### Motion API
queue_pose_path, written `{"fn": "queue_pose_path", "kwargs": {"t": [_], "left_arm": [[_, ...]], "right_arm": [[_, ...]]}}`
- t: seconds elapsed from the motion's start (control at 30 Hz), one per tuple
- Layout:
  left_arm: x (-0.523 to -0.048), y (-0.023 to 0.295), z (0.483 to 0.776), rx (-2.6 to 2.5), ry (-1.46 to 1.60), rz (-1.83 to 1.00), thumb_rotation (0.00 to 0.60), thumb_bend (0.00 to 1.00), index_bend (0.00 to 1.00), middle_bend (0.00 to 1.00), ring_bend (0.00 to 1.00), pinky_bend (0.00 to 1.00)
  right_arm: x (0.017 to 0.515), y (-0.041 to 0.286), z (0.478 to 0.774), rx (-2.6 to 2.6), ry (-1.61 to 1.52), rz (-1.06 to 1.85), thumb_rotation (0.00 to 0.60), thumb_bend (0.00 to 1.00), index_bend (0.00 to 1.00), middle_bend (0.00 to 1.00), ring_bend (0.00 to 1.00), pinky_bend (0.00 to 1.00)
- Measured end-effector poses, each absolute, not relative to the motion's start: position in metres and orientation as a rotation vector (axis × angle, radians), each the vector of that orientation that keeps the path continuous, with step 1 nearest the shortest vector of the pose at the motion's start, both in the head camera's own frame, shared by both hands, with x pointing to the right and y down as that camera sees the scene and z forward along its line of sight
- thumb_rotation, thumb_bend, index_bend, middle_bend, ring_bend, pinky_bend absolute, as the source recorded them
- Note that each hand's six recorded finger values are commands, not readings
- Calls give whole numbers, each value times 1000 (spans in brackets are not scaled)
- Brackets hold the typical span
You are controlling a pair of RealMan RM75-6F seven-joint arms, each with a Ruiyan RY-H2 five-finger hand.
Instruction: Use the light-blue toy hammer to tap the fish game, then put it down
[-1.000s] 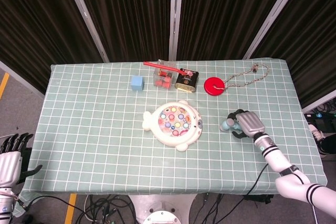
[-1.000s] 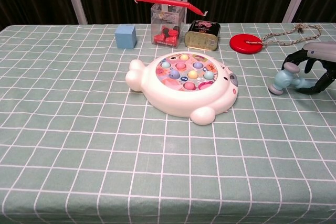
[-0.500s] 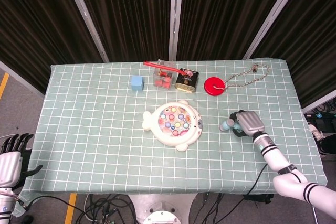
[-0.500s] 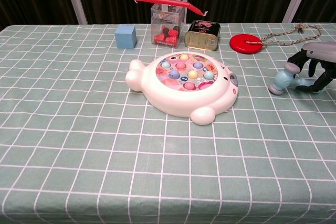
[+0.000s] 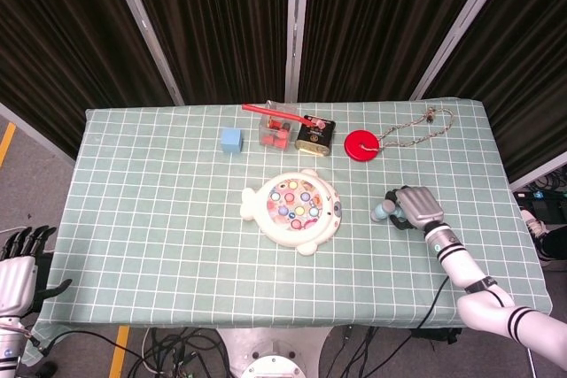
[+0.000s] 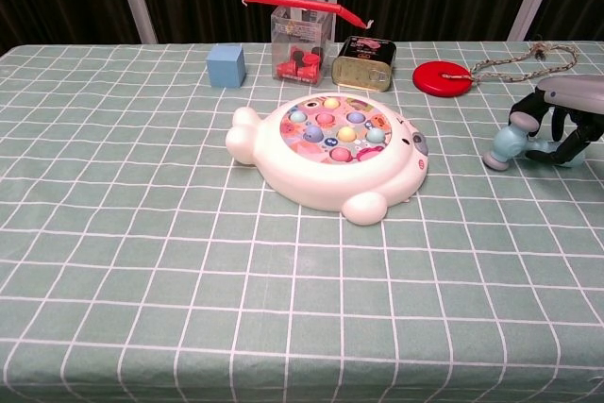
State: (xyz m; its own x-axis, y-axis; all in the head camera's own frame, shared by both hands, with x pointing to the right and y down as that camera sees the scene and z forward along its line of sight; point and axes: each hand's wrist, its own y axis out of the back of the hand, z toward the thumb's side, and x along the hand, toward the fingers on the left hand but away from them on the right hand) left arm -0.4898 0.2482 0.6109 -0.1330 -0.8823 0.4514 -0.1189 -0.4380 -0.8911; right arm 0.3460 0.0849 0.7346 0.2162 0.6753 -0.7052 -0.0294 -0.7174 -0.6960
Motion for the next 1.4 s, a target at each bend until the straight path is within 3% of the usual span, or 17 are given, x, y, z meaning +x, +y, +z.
{"fn": "queue_pose_path", "kwargs": {"t": [0.3, 0.57, 0.97, 1.23, 1.4], "left_arm": [[-491, 249, 612, -1537, 1143, -1633, 600, 100, 139, 107, 46, 77], [-491, 250, 612, -1537, 1142, -1633, 600, 100, 139, 107, 46, 77], [-489, 247, 608, -1530, 1137, -1621, 600, 100, 139, 107, 46, 77], [-485, 243, 605, -1532, 1128, -1598, 600, 101, 139, 107, 46, 77], [-483, 243, 604, -1535, 1127, -1593, 600, 100, 139, 107, 46, 77]], "right_arm": [[343, 84, 736, -1906, -599, 1538, 600, 432, 567, 492, 408, 523], [344, 81, 731, -1896, -602, 1509, 600, 485, 644, 569, 527, 634], [333, 66, 686, -1873, -617, 1346, 600, 491, 663, 595, 561, 675], [282, 50, 651, -1882, -556, 1191, 600, 492, 666, 608, 575, 700], [238, 38, 649, -1895, -461, 1139, 600, 491, 671, 609, 575, 708]]}}
